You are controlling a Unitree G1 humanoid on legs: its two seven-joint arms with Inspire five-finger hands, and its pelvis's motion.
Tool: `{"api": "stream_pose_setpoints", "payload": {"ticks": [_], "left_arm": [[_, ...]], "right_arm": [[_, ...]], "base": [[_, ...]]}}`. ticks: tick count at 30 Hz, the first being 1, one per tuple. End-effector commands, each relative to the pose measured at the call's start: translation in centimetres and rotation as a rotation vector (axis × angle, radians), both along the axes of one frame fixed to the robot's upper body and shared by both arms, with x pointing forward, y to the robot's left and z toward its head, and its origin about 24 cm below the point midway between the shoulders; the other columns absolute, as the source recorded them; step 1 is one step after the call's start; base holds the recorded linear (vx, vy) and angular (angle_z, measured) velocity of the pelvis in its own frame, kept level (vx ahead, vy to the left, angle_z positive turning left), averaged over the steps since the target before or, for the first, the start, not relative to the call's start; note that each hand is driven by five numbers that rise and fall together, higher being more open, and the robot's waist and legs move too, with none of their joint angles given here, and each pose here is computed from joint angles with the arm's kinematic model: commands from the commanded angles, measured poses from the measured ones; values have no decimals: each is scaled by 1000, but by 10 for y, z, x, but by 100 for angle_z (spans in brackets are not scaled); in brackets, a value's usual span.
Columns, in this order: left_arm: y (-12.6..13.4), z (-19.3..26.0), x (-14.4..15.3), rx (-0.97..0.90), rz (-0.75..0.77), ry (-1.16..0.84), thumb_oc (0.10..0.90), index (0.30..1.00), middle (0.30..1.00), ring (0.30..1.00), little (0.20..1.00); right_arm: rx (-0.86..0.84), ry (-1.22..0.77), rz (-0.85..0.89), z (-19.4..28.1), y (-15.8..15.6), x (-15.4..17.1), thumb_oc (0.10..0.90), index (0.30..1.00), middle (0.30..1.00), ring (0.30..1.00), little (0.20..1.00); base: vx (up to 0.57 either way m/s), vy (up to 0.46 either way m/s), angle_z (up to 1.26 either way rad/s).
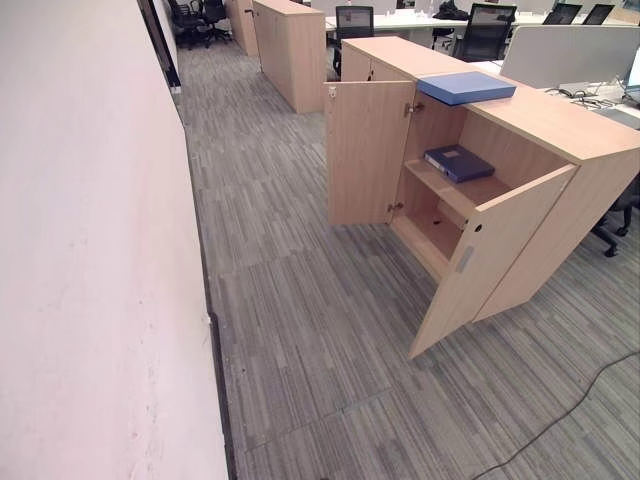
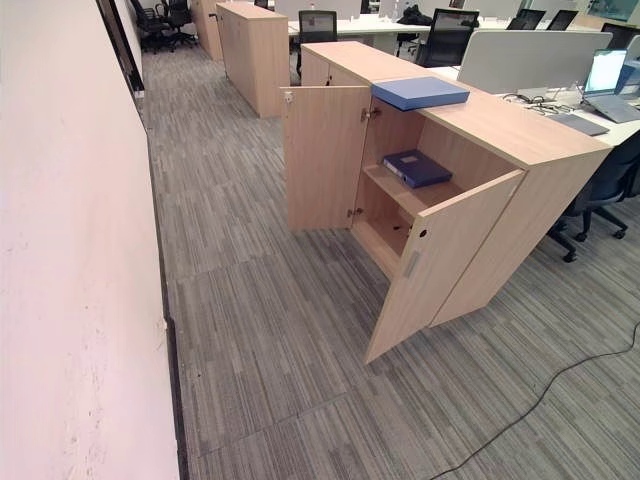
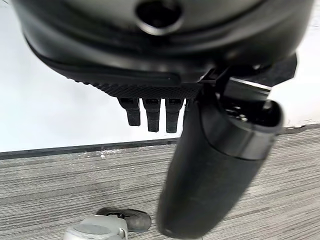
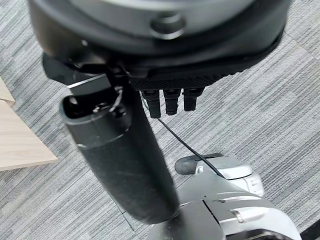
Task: Put the empty folder in the office cabinet
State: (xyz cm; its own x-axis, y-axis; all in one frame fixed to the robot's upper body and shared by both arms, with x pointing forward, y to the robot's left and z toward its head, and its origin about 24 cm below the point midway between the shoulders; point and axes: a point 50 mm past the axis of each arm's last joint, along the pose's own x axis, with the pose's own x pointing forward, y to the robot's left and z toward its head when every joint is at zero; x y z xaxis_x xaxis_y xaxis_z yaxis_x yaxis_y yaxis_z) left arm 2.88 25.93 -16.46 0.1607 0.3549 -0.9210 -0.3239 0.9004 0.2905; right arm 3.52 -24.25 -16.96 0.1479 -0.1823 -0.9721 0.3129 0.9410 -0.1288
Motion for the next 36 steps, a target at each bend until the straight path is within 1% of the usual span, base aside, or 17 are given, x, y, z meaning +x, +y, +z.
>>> {"api": "stream_pose_setpoints", "payload": {"ticks": [1, 7, 9, 12, 16, 20, 22, 23, 24, 25, 27, 28, 30, 36], "left_arm": [[0, 4, 33, 18, 15, -105, 800, 900, 900, 900, 900], [0, 4, 32, 18, 16, -106, 800, 900, 900, 900, 900], [1, 4, 34, 18, -15, -104, 800, 900, 900, 900, 900], [-1, 3, 35, -16, -45, -103, 800, 900, 900, 900, 900], [-4, 2, 33, -55, -38, -101, 800, 900, 900, 900, 900], [-8, 0, 26, -95, -29, -76, 800, 900, 900, 900, 900], [-9, -1, 23, -110, -40, -65, 800, 900, 900, 900, 900], [-9, -1, 23, -110, -40, -65, 800, 900, 900, 900, 900], [-10, -2, 19, -121, -80, -35, 800, 900, 900, 900, 900], [-11, -2, 18, -131, -90, -24, 800, 900, 900, 900, 900], [-10, -2, 17, -130, -99, -15, 800, 900, 900, 900, 900], [-10, -2, 16, -119, -133, 1, 800, 900, 900, 900, 900], [-10, -2, 16, -119, -133, 1, 800, 900, 900, 900, 900], [-10, -2, 17, -80, -170, 17, 800, 900, 900, 900, 900]], "right_arm": [[-26, -47, 37, 3, -4, 21, 800, 900, 900, 900, 900], [-20, -41, 50, 2, -1, 20, 800, 900, 900, 900, 900], [-17, -35, 64, 2, -1, 19, 800, 900, 900, 900, 900], [3, -27, 90, 2, 0, 19, 800, 900, 900, 900, 900], [-12, -39, 120, 3, -2, 24, 800, 900, 900, 900, 900], [-24, -53, 185, 5, -2, 32, 800, 900, 900, 900, 900], [-29, -48, 262, 5, -2, 35, 800, 900, 900, 900, 900], [-29, -48, 262, 5, -2, 35, 800, 900, 900, 900, 900], [-41, -26, 333, 6, -5, 37, 800, 900, 900, 900, 900], [-45, -24, 349, 7, -6, 39, 800, 900, 900, 900, 900], [-49, -13, 349, 7, -9, 38, 800, 900, 900, 900, 900], [-42, -7, 340, 7, -10, 37, 800, 900, 900, 900, 900], [-42, -7, 340, 7, -10, 37, 800, 900, 900, 900, 900], [-75, -52, 329, 9, -12, 45, 800, 900, 900, 900, 900]], "base": [[0, 0, 0], [1, -2, 1], [0, 0, 0], [-3, -5, 1], [0, 0, 0], [0, 0, 0], [0, 0, 0], [0, 0, 0], [0, 0, 0], [0, 0, 0], [0, 0, 0], [0, 0, 0], [0, 0, 0], [0, 0, 0]]}}
